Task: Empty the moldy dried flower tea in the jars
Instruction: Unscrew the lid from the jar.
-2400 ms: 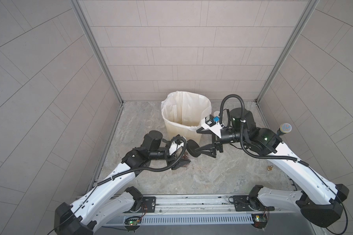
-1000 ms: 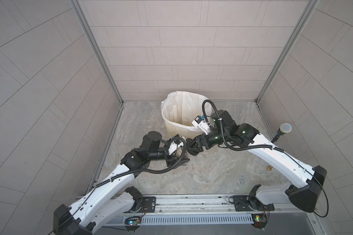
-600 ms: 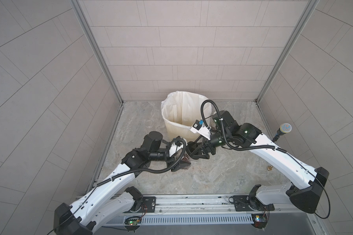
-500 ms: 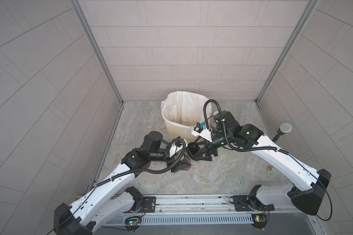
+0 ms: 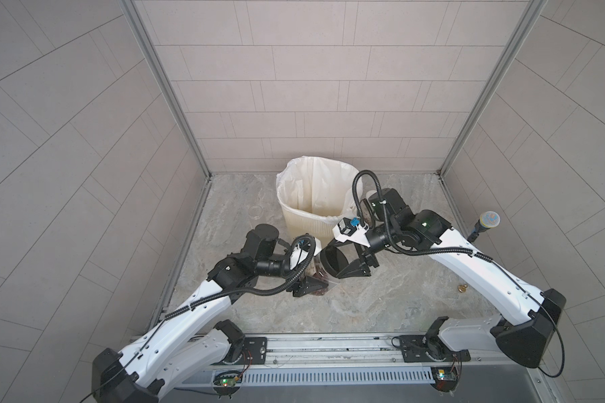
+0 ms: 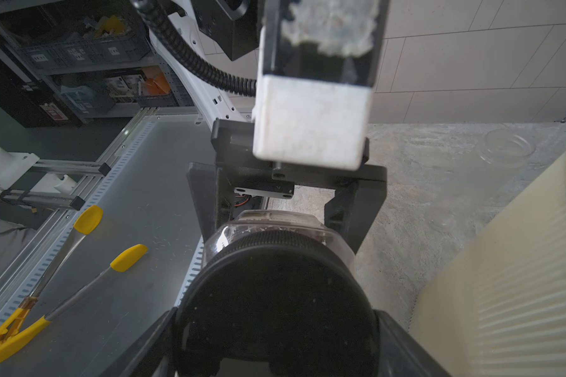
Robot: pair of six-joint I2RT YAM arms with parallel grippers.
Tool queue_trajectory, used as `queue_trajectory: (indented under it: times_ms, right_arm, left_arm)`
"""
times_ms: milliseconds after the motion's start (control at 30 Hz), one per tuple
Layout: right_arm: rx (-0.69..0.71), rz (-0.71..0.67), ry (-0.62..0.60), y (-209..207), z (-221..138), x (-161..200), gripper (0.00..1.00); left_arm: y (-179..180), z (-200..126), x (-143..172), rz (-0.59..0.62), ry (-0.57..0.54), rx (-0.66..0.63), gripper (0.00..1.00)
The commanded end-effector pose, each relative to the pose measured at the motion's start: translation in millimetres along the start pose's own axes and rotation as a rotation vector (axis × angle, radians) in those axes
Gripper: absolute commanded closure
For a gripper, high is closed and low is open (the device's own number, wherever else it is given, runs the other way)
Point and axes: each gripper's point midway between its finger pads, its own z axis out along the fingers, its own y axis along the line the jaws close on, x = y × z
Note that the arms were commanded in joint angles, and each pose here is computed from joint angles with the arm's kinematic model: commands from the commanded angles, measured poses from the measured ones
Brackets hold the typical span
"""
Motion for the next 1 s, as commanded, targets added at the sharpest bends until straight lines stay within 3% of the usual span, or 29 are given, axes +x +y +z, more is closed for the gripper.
queue_trajectory:
  times_ms: [0,200,333,700,800,967]
  right_arm:
    - [-0.054,-0.066,-0.072,20.2,-8.2,-11.6,0.29]
    - [0.021,-0.004,-0.118,9.4,-7.8,-24.3,0.01]
    - [0.038,0.034,-0.172,7.9,-12.7,-39.3,0.0]
    - [0.143,0.081,-0.148,4.0,-24.7,-39.2,0.0]
    - [0.218,0.196,-0.153,-12.5,-29.3,-45.8,0.0]
    - [0.325,0.542,-0.117,-45.5,-32.4,-35.4,0.02]
  left_arm:
    - [3.4,-3.0,-16.3,-0.012,-0.039,-0.013,0.34]
    - [6.1,-4.3,-16.9,0.006,-0.036,-0.037,0.34]
    - [10.4,-5.3,-12.9,0.033,-0.007,-0.067,0.34]
    - [20.6,-3.6,-4.2,0.042,0.022,-0.11,0.34]
    - [23.4,-4.2,-4.4,0.049,0.018,-0.129,0.34]
    - [29.0,-6.5,-3.8,0.074,0.016,-0.171,0.34]
